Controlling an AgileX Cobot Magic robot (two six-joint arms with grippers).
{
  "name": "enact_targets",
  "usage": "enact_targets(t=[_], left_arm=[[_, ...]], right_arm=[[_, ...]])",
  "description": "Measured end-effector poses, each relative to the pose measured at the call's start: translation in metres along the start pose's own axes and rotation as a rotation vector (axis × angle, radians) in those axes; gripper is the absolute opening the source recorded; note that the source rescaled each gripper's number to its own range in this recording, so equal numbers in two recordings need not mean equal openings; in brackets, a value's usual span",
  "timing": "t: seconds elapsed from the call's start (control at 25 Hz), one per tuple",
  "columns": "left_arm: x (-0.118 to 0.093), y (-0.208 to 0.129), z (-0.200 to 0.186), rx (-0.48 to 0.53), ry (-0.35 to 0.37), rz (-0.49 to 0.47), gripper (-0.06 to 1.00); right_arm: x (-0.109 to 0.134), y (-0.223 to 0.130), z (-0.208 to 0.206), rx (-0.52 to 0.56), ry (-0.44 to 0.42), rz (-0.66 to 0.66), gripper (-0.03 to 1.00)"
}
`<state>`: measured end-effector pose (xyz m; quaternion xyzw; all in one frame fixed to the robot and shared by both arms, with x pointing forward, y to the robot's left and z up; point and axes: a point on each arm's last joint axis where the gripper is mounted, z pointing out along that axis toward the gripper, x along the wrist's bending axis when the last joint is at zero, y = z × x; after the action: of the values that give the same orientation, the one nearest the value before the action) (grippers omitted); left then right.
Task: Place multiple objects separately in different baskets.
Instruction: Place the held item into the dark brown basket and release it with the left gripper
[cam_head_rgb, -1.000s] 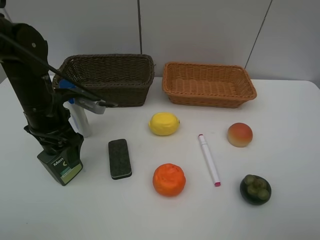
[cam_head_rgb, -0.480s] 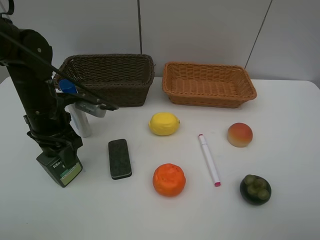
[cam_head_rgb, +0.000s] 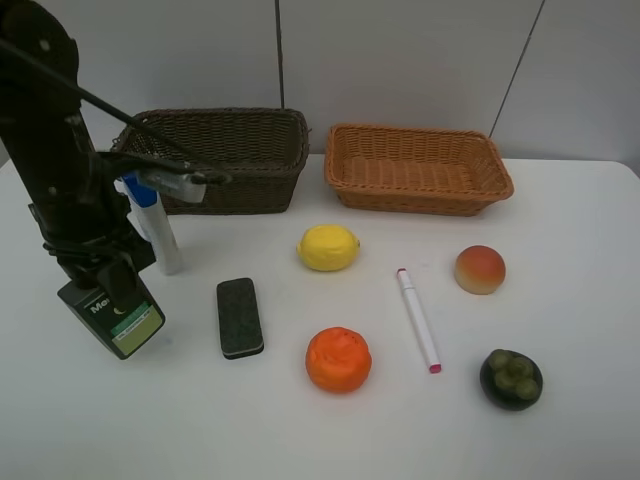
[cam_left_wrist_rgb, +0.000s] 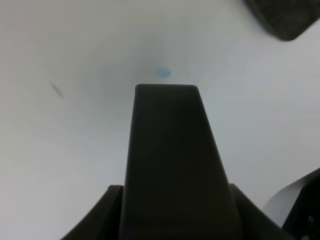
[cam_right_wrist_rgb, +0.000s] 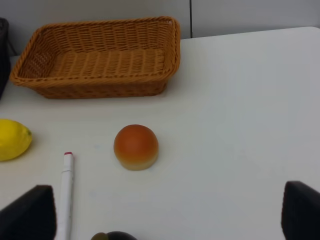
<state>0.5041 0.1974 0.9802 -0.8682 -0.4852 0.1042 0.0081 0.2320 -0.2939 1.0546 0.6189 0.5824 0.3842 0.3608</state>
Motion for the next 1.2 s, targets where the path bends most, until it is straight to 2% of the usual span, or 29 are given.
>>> enact_targets(t=[0.16,0.28,0.36,0.52,0.68,0.8,1.0,1.16,1.2], left_arm=[[-0.016,0.012,-0.073,-0.273,-0.036,-0.016,0.1],[-0.019,0.032,-0.115,-0.485,-0.027,-0.081,0.1],[-0.016,0.051,-0.128,-0.59,-0.024,-0.134,0.1],[0.001,0.098,-0.125,-0.72,-0.004,-0.207,0.1],[0.027,0.14,-0.099,-0.772,0.017,-0.278,0.1],[0.054,0.157,-0.076,-0.782,0.03,-0.356,0.1],[0.096,0.165,-0.048,-0.778,0.026,-0.516,0.1],[0.112,0.165,-0.034,-0.747,0.053,-0.539,0.1],[0.114,0.165,-0.031,-0.74,0.065,-0.533,0.13]], right_arm=[[0.0,0.0,0.0,0.0,0.0,0.0,1.0],[0.0,0.0,0.0,0.0,0.0,0.0,1.0],[0.0,0.0,0.0,0.0,0.0,0.0,1.0],[0.0,0.0,0.0,0.0,0.0,0.0,1.0],[0.0,0.0,0.0,0.0,0.0,0.0,1.0],[0.0,0.0,0.0,0.0,0.0,0.0,1.0],[0.0,0.0,0.0,0.0,0.0,0.0,1.0],[0.0,0.0,0.0,0.0,0.0,0.0,1.0],[0.0,0.0,0.0,0.0,0.0,0.0,1.0]])
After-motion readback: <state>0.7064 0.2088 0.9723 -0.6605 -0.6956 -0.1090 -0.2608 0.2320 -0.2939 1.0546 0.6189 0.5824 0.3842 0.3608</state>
